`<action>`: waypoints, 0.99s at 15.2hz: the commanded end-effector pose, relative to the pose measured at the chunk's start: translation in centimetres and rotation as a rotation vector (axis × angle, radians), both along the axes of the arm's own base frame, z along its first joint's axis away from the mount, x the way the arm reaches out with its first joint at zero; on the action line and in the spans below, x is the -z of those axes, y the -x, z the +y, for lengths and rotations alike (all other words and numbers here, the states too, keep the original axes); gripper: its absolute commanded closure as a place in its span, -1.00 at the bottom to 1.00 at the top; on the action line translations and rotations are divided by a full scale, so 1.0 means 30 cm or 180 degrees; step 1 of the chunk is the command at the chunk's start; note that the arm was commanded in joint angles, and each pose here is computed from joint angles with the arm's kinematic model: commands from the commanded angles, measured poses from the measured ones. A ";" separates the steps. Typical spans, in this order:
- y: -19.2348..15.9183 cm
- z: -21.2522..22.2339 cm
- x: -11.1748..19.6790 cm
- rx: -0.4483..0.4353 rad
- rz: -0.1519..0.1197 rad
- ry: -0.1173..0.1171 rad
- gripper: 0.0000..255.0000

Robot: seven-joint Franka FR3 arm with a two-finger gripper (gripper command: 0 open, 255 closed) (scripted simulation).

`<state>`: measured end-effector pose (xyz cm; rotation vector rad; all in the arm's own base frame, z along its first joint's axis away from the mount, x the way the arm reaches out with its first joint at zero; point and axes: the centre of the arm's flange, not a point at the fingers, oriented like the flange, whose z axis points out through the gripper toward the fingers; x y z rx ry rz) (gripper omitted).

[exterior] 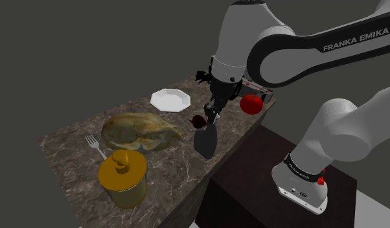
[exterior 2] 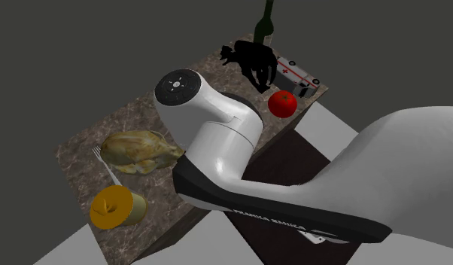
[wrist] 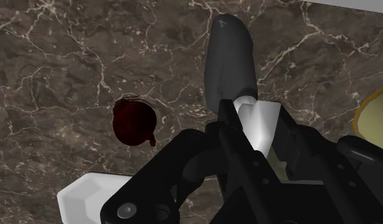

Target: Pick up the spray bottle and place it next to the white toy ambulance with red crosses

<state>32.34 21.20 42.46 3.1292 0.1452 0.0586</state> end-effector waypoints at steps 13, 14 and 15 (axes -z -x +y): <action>0.000 0.000 -0.140 0.0000 0.0001 0.0000 1.00; 0.000 0.000 -0.158 0.0000 0.0001 0.0000 1.00; 0.000 0.000 -0.175 0.0000 0.0001 0.0000 1.00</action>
